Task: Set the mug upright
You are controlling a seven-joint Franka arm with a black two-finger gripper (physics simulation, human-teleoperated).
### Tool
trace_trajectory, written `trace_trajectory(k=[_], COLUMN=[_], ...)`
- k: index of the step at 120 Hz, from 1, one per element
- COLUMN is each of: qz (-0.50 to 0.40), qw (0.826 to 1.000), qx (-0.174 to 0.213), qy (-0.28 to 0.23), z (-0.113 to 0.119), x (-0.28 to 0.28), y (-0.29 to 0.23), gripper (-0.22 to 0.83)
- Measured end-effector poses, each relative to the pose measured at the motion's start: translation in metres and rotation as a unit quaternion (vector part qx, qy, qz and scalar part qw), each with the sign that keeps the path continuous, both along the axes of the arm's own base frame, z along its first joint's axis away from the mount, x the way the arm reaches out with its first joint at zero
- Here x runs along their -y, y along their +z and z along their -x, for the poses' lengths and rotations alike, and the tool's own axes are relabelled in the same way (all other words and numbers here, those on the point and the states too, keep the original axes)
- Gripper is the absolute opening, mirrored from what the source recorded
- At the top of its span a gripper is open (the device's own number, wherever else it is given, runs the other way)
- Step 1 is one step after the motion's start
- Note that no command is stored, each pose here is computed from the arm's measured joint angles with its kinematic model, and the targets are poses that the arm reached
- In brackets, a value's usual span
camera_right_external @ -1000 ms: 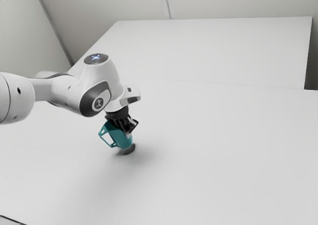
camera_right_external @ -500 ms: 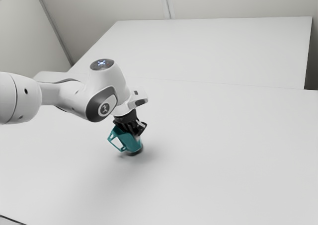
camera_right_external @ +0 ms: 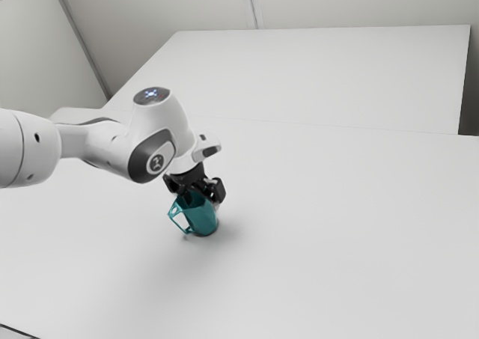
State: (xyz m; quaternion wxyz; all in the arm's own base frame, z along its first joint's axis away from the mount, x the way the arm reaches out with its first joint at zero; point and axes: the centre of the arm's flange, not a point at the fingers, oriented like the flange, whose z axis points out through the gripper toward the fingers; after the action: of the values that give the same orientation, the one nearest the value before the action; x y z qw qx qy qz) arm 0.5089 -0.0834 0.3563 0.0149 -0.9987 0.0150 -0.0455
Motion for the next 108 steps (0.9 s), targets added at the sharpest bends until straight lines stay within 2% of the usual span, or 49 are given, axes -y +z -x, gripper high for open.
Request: trace_trajectory(k=[29,41,68,108], qz=[-0.025,-0.024,-0.006,0.016], qw=[1.000,0.999,0.999,0.998], qx=[0.014,0.019,0.036,0.056], qy=[0.000,0.009,0.031,0.028], z=[0.006,-0.004,-0.033,-0.035], x=[0.011,0.010,0.006,0.004], y=[0.038,0.063,0.158,0.290], gripper=[0.57,0.59,0.61,0.61])
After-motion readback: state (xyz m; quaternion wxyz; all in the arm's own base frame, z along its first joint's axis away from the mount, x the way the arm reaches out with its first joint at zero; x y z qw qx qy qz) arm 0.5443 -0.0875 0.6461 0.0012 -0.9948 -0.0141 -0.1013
